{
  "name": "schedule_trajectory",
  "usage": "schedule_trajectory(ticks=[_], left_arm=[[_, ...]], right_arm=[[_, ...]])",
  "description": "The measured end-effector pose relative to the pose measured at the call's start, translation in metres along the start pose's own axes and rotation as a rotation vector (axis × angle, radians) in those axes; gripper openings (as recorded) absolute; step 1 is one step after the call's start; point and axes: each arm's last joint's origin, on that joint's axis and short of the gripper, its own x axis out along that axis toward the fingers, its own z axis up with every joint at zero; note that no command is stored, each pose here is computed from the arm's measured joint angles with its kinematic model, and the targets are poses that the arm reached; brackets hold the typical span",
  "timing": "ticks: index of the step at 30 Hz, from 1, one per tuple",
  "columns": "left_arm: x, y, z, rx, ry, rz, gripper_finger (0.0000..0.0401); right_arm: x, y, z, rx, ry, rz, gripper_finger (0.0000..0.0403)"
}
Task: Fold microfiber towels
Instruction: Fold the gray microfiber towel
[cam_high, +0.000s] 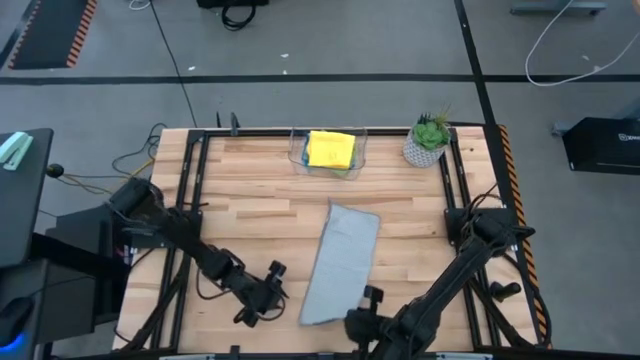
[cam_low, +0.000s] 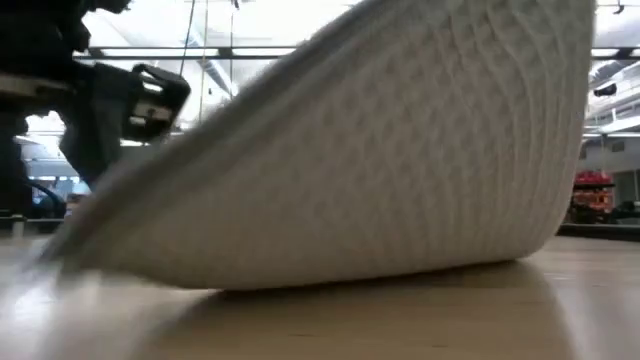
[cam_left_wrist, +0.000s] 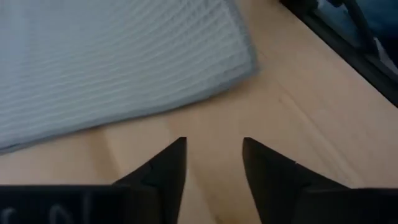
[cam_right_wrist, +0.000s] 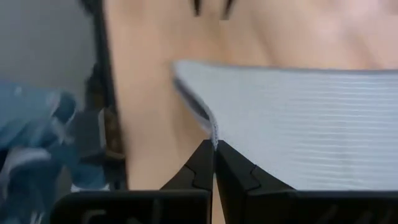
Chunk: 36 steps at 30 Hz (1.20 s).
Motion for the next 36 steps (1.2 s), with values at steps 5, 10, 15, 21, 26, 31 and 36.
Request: schedule_trajectory(ticks=[5,10,15,21,26,31,36], left_arm=[[-0.026,0.007,-0.006,-0.019,-0.042,0.072,0.0102],[-0.044,0.013,-0.026,-0.119,-0.126,0.121,0.0031],[-0.056,0.018,-0.047,-0.214,-0.183,0.161,0.0010],[-0.067,0.024,-0.064,-0.269,-0.199,0.275,0.0035],[-0.074,0.033,-0.068,-0.288,-0.225,0.340,0.0022],[-0.075,0.047,-0.074,-0.323,-0.215,0.397,0.0007],[-0.075,0.055,-0.074,-0.343,-0.212,0.427,0.0021]], right_arm=[[-0.015,-0.024,0.010,0.138,-0.027,-0.136,0.0015],[-0.007,-0.058,0.018,0.235,0.001,-0.271,0.0016],[0.005,-0.097,0.023,0.257,0.029,-0.359,0.0016],[0.002,-0.149,0.013,0.296,0.044,-0.419,0.0016],[0.000,-0.190,0.000,0.340,-0.003,-0.409,0.0016],[0.004,-0.229,-0.011,0.381,-0.053,-0.406,0.0016],[0.009,-0.258,-0.021,0.432,-0.088,-0.418,0.0016]])
